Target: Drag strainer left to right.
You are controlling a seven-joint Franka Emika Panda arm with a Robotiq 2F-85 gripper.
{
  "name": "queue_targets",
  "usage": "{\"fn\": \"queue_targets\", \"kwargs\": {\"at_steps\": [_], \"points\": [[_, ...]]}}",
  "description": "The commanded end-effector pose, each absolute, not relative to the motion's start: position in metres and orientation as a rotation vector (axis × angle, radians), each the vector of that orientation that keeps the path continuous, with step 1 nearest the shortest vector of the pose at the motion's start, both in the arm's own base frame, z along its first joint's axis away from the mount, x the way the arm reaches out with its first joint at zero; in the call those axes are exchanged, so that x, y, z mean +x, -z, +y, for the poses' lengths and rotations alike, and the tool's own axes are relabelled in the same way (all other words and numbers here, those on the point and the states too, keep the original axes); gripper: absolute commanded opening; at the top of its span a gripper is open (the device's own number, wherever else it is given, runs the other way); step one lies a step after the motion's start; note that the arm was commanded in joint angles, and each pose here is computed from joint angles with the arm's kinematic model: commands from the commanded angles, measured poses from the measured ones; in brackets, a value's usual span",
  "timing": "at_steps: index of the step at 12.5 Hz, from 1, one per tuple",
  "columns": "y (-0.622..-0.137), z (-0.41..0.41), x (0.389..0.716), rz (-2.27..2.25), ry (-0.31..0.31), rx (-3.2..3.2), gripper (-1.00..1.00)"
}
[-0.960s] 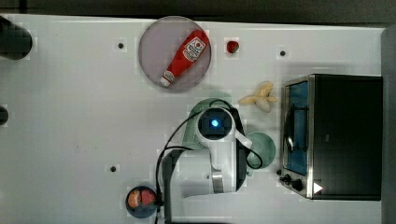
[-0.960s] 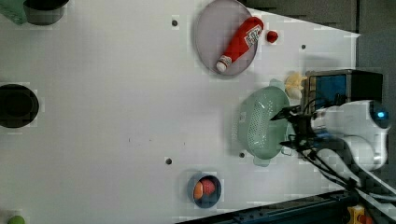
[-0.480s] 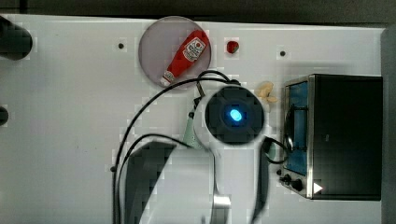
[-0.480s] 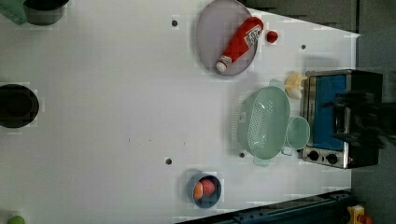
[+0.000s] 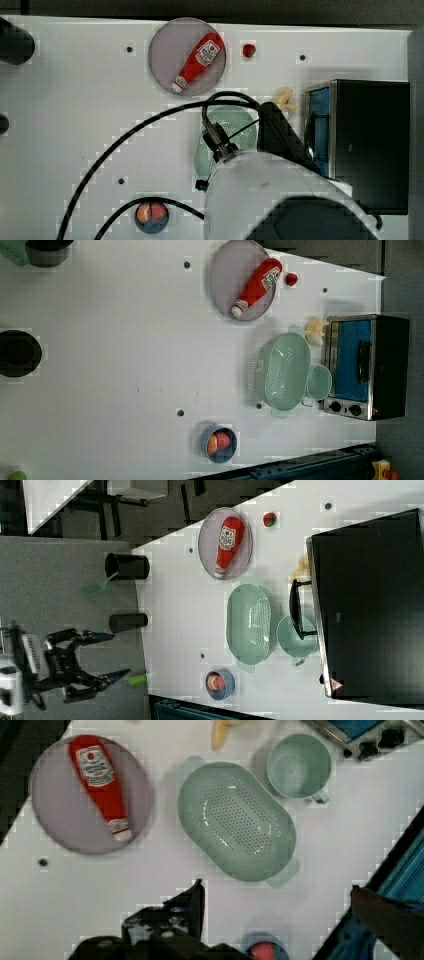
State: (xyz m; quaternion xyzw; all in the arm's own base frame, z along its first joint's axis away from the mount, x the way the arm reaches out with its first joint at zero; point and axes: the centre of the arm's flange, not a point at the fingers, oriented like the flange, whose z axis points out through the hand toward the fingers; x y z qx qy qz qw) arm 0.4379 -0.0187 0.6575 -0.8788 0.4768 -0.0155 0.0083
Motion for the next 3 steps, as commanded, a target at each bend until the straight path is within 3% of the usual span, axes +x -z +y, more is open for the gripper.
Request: {"fn": "queue_targets", "kwargs": {"at_steps": [1,3], "points": [[-0.6221,-0.0331,0.4523,1.370,-0.101,-2.864,1.00],[-0.6215,-0.0367,0.4521,1.374,-0.104,-2.861,1.00]]}}
